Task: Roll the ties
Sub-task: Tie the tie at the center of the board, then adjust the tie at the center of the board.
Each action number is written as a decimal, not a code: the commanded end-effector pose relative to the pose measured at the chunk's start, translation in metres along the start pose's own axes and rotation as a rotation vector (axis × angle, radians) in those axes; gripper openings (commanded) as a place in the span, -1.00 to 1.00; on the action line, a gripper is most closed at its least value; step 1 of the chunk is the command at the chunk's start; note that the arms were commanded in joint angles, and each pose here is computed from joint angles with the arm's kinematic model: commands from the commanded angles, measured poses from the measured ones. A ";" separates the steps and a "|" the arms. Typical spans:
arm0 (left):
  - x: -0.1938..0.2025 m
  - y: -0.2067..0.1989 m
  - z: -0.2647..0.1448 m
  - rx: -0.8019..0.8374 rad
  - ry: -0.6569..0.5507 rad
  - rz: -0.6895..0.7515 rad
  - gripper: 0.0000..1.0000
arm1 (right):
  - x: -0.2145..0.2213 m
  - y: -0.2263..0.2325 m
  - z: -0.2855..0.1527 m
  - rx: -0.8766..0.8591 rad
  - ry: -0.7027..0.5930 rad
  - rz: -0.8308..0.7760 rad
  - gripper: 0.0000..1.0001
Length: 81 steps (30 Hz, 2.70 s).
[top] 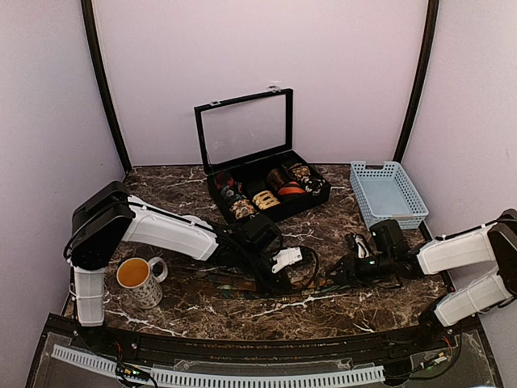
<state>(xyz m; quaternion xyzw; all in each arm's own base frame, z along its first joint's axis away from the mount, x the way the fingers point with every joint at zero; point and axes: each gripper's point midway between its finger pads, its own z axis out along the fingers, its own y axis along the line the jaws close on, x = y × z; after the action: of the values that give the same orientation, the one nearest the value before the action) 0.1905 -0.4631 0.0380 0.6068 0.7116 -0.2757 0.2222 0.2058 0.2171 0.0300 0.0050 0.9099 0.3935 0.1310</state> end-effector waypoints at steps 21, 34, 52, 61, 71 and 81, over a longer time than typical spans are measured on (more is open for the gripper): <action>-0.034 -0.003 0.021 0.042 -0.107 -0.001 -1.00 | -0.002 0.001 0.003 -0.020 0.001 0.002 -0.70; -0.043 0.014 -0.012 -0.108 -0.149 0.003 -0.22 | -0.017 -0.039 -0.044 0.225 -0.151 0.071 -1.00; -0.051 0.057 -0.165 -0.411 -0.531 -0.232 0.98 | -0.043 -0.004 -0.062 0.190 -0.211 -0.067 0.39; -0.031 0.062 -0.228 -0.522 -0.777 -0.340 0.98 | -0.030 0.094 -0.009 -0.029 -0.073 -0.268 0.47; -0.004 0.073 -0.242 -0.667 -0.667 -0.369 0.98 | 0.014 0.161 0.078 -0.182 0.120 -0.328 0.28; -0.007 0.070 -0.223 -0.606 -0.603 -0.335 0.98 | 0.044 0.093 0.105 -0.087 0.216 -0.171 0.11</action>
<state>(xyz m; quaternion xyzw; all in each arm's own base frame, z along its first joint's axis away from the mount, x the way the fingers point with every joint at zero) 0.2660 -0.3034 0.1975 0.2613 0.7555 -0.2465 0.5479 0.1835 0.3804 0.0366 -0.1522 0.8865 0.4286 0.0848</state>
